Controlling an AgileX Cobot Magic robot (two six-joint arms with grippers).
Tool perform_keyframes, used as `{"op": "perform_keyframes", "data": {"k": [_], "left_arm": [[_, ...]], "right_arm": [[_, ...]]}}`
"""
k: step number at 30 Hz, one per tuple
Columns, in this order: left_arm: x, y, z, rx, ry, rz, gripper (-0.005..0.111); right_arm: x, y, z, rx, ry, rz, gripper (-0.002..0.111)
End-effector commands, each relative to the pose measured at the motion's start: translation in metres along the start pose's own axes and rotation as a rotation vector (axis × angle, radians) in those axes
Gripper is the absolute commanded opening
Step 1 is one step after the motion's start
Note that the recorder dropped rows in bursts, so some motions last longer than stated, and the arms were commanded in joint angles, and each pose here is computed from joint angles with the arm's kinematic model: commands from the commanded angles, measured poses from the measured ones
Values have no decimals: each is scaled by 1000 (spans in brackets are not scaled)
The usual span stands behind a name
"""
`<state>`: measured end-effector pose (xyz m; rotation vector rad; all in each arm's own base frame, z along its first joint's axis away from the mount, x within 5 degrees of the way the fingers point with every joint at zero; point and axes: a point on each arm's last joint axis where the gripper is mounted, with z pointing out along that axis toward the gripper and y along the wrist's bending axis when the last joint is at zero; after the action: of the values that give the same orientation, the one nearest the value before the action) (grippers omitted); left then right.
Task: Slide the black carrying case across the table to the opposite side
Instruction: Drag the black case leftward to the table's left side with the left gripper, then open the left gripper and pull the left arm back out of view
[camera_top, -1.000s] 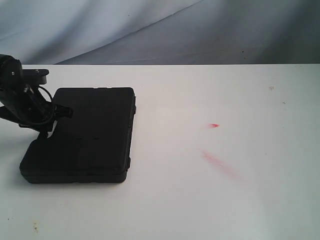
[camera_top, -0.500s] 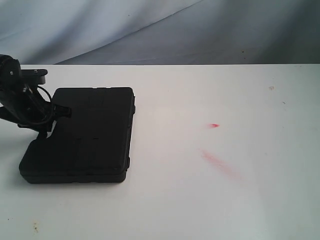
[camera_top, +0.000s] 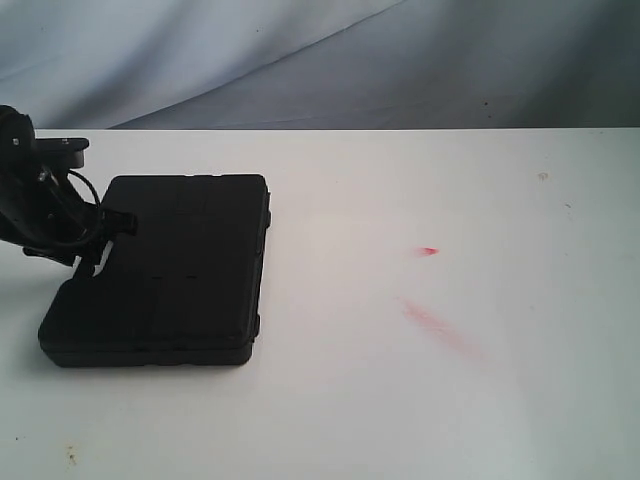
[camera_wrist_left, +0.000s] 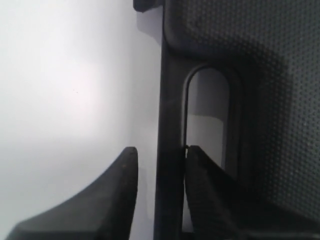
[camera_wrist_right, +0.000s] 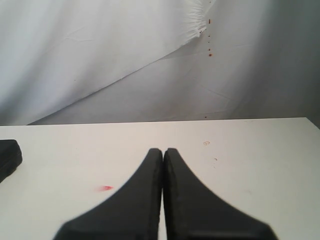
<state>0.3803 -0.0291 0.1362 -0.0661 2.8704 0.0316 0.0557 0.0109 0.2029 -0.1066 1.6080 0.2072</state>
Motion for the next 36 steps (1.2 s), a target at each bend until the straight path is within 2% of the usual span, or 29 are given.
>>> {"op": "perform_keyframes", "data": {"k": [1, 7, 16, 18, 22, 24, 31, 36], "left_arm": [[-3, 1, -13, 3, -28, -7, 36], [-1, 2, -17, 0, -10, -10, 50], [3, 3, -18, -7, 28, -10, 51], [3, 3, -20, -9, 33, -11, 45], [1, 4, -38, -12, -6, -4, 12], [0, 5, -50, -8, -40, -4, 0], [0, 7, -115, 23, -203, -24, 1], [24, 10, -152, 61, -310, -45, 1]], "right_arm": [[1, 0, 0, 3, -3, -5, 0], [1, 0, 0, 3, -3, -5, 0], [1, 0, 0, 3, -3, -5, 0], [1, 0, 0, 3, -3, -5, 0], [1, 0, 0, 3, -3, -5, 0], [1, 0, 0, 3, -3, -5, 0], [1, 0, 0, 3, -3, -5, 0], [1, 0, 0, 3, -3, -5, 0]]}}
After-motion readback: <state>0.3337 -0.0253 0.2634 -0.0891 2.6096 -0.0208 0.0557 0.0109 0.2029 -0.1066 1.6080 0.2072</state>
